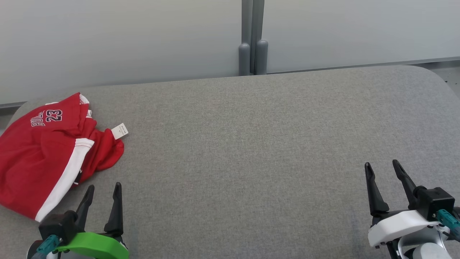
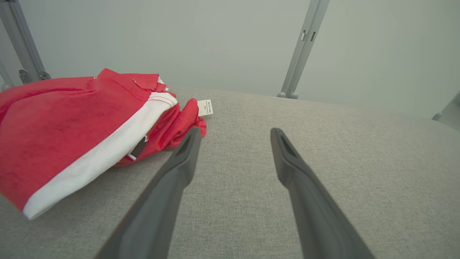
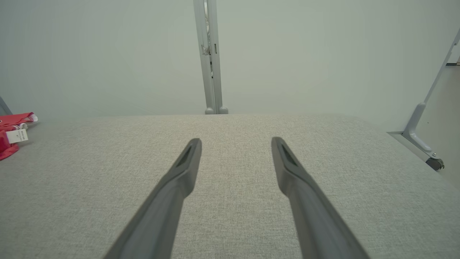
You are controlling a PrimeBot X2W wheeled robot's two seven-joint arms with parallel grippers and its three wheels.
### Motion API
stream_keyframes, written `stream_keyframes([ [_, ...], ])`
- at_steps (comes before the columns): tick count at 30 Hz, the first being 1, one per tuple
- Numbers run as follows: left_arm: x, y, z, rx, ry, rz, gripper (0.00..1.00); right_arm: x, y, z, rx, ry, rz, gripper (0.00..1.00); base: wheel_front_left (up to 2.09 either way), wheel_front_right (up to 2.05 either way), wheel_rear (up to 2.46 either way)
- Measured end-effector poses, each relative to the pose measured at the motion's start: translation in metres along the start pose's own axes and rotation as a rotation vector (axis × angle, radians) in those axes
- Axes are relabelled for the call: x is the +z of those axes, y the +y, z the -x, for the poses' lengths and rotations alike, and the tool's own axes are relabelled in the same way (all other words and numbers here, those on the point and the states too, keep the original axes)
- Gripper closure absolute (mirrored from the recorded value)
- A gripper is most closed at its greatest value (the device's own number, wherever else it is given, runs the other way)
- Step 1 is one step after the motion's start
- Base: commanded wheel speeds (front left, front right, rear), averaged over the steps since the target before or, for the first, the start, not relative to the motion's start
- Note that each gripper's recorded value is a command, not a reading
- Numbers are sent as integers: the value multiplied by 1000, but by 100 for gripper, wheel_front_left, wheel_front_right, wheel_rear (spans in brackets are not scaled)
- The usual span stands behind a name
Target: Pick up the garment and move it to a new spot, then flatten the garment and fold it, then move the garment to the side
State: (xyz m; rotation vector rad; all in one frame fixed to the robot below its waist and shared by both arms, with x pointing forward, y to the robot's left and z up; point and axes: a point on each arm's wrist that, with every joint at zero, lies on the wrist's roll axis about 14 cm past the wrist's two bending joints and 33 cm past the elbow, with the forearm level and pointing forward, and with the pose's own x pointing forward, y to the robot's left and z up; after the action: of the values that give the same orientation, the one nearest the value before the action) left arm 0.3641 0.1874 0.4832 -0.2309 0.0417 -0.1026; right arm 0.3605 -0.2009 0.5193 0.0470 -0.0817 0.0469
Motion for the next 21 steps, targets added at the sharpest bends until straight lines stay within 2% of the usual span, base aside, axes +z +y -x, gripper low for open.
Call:
stream_keyframes([
  [21,-10,6,5,1,23,-99,0,-2,6,-1,42,-7,116,0,0,0,0],
])
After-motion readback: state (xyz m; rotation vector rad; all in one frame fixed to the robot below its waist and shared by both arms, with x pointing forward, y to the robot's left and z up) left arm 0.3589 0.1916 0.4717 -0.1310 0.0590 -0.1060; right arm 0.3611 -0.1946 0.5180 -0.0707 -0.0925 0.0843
